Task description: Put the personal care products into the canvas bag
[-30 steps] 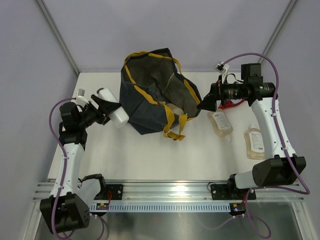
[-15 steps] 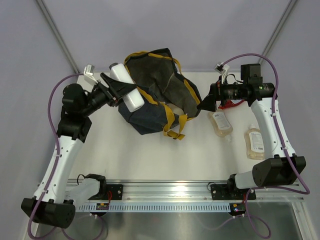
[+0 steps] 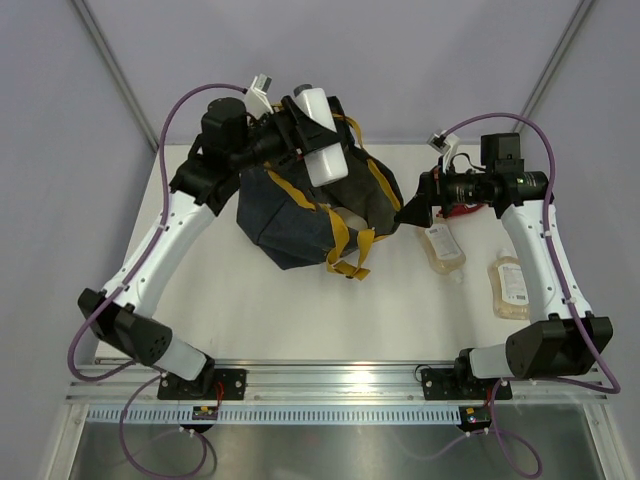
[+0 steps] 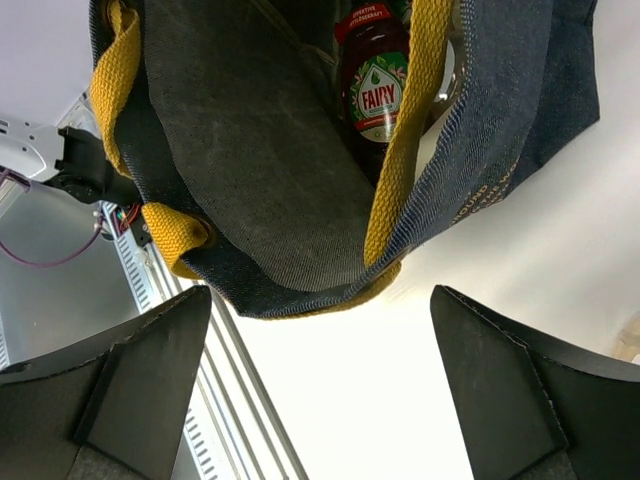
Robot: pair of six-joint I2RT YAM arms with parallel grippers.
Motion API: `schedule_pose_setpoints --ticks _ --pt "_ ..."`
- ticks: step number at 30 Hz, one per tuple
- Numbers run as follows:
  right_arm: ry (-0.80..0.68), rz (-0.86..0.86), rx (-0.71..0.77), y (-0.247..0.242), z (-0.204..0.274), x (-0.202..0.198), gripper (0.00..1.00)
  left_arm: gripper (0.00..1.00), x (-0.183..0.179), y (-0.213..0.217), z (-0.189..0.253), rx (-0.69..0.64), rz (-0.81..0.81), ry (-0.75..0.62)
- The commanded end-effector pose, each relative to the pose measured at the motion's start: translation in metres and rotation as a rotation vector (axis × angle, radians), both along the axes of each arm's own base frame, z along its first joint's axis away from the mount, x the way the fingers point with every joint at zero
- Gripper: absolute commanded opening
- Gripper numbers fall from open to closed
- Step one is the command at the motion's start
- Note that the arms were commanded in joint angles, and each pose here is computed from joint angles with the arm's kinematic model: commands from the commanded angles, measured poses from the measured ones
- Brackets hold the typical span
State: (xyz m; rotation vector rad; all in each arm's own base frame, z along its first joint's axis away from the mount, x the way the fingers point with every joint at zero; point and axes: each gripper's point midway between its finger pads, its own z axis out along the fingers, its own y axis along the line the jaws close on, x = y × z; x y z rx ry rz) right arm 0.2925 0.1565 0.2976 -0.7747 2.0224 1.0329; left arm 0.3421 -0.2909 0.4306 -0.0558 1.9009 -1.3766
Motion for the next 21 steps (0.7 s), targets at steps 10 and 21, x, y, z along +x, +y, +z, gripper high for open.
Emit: schedule_pose_setpoints --ticks 10,21 --pt "-0.087 -0.067 -0.049 -0.009 0.010 0.008 0.99 0.48 0.048 -0.004 -0.017 0.259 0.156 -0.163" --pt "-0.019 -0.400 -0.081 -0.043 0.007 0.056 0.99 0.99 0.040 0.007 -0.003 0.348 0.157 -0.296"
